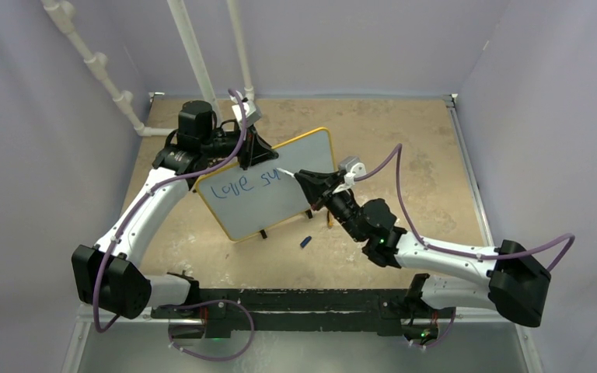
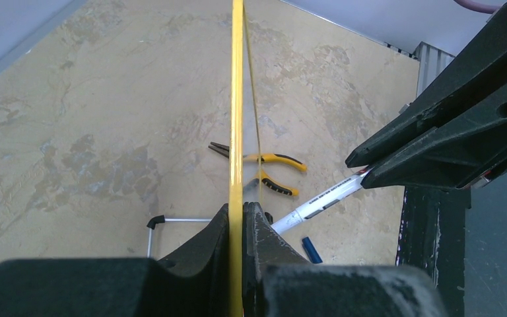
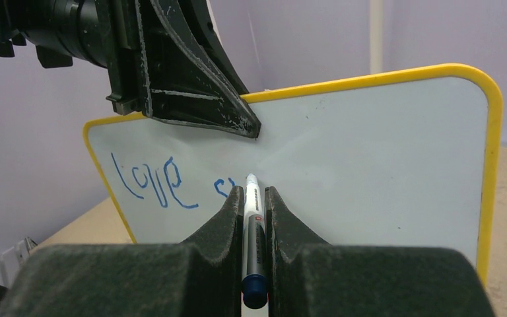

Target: Write a sentence on the whiteboard

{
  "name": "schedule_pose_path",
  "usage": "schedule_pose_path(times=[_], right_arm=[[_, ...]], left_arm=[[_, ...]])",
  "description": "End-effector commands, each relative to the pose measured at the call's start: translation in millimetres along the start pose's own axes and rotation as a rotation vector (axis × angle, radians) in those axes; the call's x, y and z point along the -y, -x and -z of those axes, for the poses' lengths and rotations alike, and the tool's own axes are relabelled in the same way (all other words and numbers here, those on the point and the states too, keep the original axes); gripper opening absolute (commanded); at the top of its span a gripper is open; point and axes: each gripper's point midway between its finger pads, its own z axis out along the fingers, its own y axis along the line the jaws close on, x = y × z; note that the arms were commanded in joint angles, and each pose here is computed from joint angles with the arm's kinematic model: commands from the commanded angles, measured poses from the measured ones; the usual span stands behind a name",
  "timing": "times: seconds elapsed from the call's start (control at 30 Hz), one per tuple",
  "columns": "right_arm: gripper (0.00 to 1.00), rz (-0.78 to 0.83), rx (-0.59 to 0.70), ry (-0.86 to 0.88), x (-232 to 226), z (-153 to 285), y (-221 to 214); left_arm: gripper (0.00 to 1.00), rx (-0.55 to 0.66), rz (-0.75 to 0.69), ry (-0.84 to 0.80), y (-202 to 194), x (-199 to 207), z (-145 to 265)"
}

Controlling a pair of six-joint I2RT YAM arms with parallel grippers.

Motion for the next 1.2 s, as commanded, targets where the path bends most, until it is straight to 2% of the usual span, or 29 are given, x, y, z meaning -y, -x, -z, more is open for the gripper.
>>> schedule_pose_path(times=[0.0, 0.4, 0.9, 1.17], right_arm=[[0.0, -0.003, 0.098, 0.026, -9, -13, 33], [0.0, 0.002, 0.058, -0.087, 13, -9, 20], [0.0, -0.019, -0.066, -0.099, 18, 0, -21], [0.0, -0.036, -0.019, -0.104, 18, -4, -12]], left_arm=[[0.0, -0.106, 0.108, -0.051, -47, 6, -5], [0.0, -0.101, 0.106, -0.053, -46, 6, -4], [0.0, -0.096, 0.108, -0.05, -45, 3, -3], [0.0, -0.095, 0.111, -0.051, -45, 3, -3]])
